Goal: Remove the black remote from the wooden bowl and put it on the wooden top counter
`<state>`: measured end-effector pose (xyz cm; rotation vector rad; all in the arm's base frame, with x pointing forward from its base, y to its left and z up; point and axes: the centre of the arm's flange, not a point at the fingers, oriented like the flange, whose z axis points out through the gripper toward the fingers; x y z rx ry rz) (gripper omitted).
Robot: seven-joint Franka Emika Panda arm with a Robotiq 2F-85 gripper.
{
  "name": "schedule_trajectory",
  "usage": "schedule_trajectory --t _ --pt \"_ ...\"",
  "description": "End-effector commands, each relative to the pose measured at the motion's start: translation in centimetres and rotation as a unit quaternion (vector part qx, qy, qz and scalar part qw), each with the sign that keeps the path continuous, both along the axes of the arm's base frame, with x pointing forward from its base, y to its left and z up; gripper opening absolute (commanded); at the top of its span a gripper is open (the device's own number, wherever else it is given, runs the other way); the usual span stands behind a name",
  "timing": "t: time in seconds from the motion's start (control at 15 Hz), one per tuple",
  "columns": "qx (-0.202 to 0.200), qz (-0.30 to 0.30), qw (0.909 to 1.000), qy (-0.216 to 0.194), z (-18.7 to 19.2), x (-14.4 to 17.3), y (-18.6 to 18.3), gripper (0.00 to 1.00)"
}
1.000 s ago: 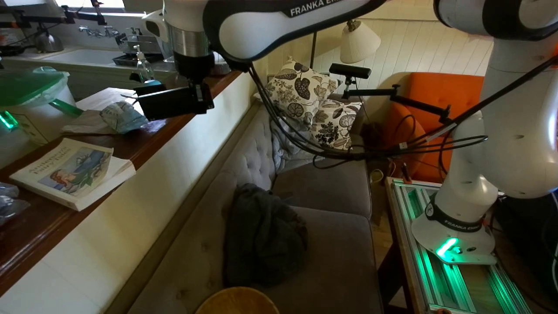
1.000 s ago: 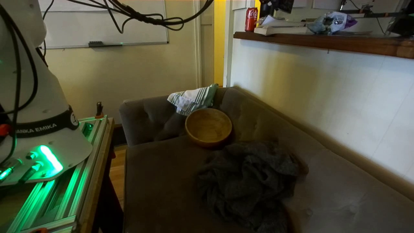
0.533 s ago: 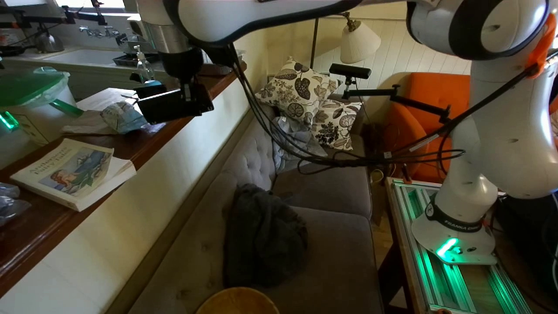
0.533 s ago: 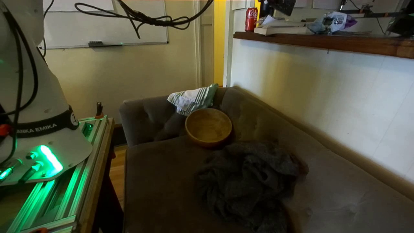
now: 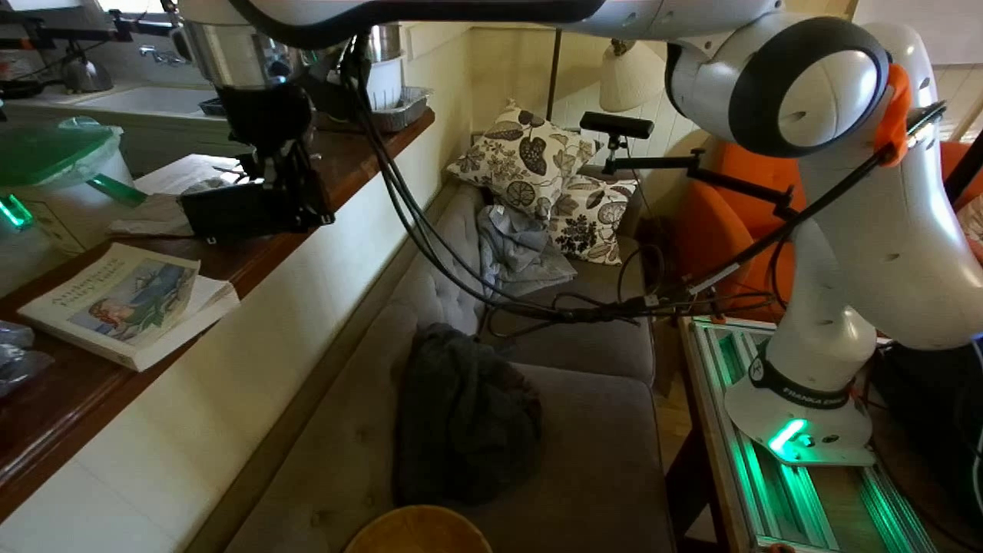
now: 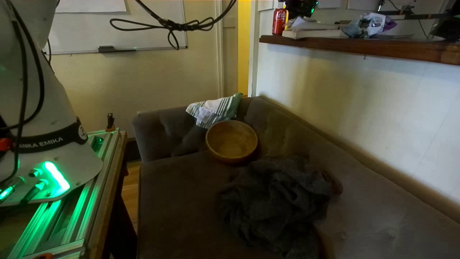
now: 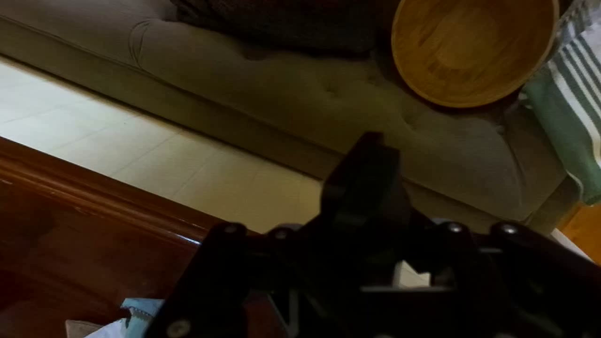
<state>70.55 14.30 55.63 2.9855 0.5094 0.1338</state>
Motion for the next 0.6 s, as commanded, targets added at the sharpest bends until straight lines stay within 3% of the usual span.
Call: schedule_trajectory --t 0.0,0.2,0.53 --pt "0.001 -0.001 1.0 -0.001 0.0 0.2 0.0 0.06" --pt "0.018 -0.043 0.9989 0.011 -0.4 0.8 1.6 0.06" --pt "0.036 -0.132 0.9906 -0.012 -0.3 2.5 3.8 0.06"
